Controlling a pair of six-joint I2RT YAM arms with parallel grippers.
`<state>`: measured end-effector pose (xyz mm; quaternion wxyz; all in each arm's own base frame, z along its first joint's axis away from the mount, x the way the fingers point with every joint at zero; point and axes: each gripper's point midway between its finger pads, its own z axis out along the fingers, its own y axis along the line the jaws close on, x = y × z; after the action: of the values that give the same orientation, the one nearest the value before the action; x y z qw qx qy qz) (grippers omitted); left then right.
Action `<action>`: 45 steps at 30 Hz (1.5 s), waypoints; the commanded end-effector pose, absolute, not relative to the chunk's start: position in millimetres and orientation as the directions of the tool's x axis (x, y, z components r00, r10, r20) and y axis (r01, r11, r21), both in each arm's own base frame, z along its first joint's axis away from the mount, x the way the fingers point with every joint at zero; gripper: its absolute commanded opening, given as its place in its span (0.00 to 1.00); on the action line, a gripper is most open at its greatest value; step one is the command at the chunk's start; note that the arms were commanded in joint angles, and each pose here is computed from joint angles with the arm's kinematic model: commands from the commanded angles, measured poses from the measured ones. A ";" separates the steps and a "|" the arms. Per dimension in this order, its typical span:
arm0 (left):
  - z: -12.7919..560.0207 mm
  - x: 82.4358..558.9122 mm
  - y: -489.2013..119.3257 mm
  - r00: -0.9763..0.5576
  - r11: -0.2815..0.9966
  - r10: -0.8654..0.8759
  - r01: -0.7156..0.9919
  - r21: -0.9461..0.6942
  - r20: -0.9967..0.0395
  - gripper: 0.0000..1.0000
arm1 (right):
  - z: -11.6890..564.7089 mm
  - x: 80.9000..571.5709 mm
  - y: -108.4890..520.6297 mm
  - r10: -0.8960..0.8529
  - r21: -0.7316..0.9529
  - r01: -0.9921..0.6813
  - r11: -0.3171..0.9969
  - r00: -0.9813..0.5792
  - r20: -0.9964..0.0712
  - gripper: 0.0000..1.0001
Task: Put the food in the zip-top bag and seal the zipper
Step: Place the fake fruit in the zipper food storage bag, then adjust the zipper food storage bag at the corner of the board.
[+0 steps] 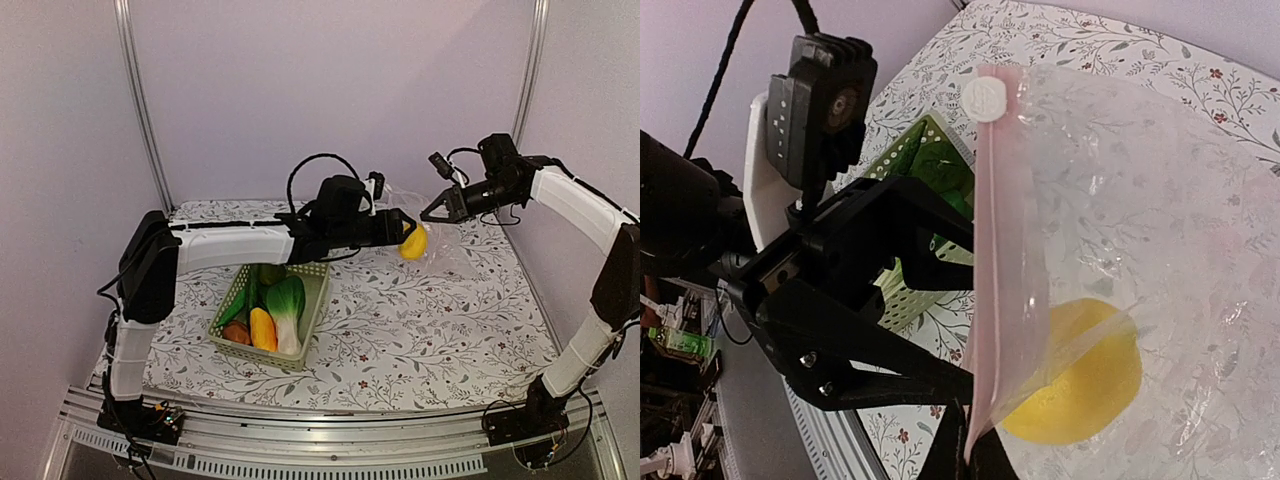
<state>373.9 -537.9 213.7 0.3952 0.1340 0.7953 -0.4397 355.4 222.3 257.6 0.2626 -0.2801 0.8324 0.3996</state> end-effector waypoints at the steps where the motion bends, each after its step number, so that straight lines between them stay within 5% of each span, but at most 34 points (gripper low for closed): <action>1: 253.1 377.6 -537.1 -0.596 0.553 -0.162 0.605 -0.573 -0.786 0.72 | 252.4 354.0 227.9 -0.255 0.556 -0.661 0.503 -0.729 -0.636 0.00; 8: 269.9 358.6 -506.3 -0.582 0.576 -0.185 0.588 -0.568 -0.791 0.75 | 252.1 380.9 218.7 -0.262 0.470 -0.661 0.584 -0.702 -0.662 0.00; 14: 241.0 357.9 -469.6 -0.629 0.681 -0.241 0.433 -0.591 -0.739 0.60 | 252.4 394.6 222.8 -0.260 0.465 -0.672 0.577 -0.690 -0.675 0.00; 26: 180.3 386.4 -494.5 -0.745 0.706 -0.232 0.314 -0.635 -0.626 0.57 | 254.7 394.9 225.7 -0.251 0.471 -0.678 0.565 -0.684 -0.684 0.00; 32: 174.0 400.3 -506.9 -0.750 0.679 -0.214 0.347 -0.648 -0.626 0.40 | 249.4 395.1 225.7 -0.251 0.477 -0.672 0.567 -0.692 -0.677 0.00; 34: 178.6 405.6 -508.4 -0.738 0.673 -0.219 0.359 -0.646 -0.638 0.26 | 246.2 397.1 225.2 -0.256 0.464 -0.668 0.582 -0.692 -0.675 0.00; 36: 185.5 404.2 -514.8 -0.750 0.651 -0.206 0.375 -0.660 -0.629 0.02 | 238.1 406.8 218.9 -0.277 0.385 -0.644 0.661 -0.687 -0.672 0.00; 40: 237.9 379.2 -536.8 -0.754 0.605 -0.182 0.420 -0.676 -0.631 0.00 | 245.6 455.4 159.6 -0.295 0.043 -0.441 0.896 -0.667 -0.684 0.00; 42: 249.3 367.7 -538.6 -0.723 0.631 -0.186 0.431 -0.645 -0.666 0.00 | 270.8 477.3 123.7 -0.333 -0.164 -0.316 0.934 -0.614 -0.715 0.00; 45: 234.1 372.1 -530.9 -0.723 0.688 -0.199 0.378 -0.619 -0.662 0.00 | 304.0 485.5 107.7 -0.349 -0.240 -0.261 0.935 -0.560 -0.751 0.00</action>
<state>388.7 -532.9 241.8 0.3709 0.0548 0.8210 -0.4307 457.4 163.9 258.9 0.3698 -0.2207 0.8962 0.1065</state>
